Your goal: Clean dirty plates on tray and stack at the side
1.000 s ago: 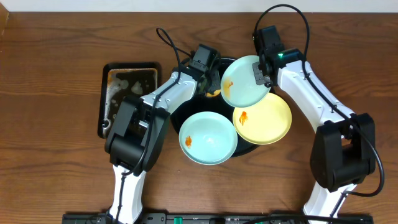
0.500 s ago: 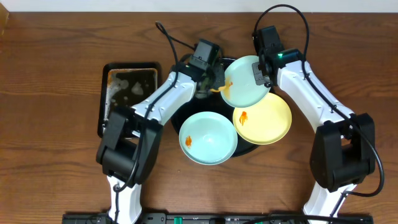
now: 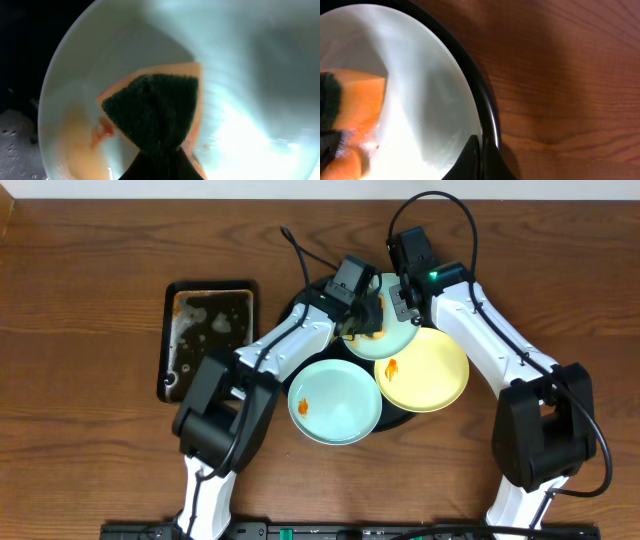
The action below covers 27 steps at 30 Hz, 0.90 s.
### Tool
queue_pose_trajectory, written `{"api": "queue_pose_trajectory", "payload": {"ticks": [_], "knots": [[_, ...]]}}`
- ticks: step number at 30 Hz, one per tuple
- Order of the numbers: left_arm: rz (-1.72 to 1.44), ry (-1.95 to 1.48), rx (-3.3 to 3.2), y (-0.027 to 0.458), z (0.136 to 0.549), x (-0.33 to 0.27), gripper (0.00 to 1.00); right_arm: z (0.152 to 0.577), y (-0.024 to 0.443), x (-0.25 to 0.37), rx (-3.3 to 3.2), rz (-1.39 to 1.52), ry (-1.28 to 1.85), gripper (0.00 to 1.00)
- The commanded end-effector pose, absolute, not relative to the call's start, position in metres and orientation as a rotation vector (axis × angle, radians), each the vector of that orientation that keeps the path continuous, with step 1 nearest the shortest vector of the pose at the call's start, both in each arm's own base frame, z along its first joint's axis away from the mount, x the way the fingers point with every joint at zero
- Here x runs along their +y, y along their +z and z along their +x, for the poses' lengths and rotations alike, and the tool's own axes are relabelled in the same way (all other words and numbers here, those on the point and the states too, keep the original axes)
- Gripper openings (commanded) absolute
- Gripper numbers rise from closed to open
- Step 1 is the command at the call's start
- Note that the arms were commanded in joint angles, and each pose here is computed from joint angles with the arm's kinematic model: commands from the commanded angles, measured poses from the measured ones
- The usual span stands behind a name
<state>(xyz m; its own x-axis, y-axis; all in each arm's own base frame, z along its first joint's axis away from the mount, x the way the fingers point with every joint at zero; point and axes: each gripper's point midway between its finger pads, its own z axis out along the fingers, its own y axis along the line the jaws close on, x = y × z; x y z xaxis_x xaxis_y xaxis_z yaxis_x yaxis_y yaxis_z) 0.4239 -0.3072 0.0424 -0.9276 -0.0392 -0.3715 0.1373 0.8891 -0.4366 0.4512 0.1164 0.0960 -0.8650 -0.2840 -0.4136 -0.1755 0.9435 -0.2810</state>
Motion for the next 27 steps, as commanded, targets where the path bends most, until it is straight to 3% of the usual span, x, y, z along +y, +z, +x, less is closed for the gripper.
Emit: {"api": "queue_pose_trajectory", "payload": {"ticks": [1,17,27], "knots": [[0.057,-0.651,2.765,0.013,0.415,-0.306,0.08,0.451,0.091,0.119,2.642,-0.358,-0.334,0.01],[0.088,-0.179,2.825,-0.014,0.417,-0.235,0.08,0.450,0.090,0.118,2.646,-0.359,-0.336,0.01],[0.086,-0.153,2.823,0.001,0.424,-0.234,0.08,0.449,0.091,0.115,2.646,-0.355,-0.361,0.01]]}}
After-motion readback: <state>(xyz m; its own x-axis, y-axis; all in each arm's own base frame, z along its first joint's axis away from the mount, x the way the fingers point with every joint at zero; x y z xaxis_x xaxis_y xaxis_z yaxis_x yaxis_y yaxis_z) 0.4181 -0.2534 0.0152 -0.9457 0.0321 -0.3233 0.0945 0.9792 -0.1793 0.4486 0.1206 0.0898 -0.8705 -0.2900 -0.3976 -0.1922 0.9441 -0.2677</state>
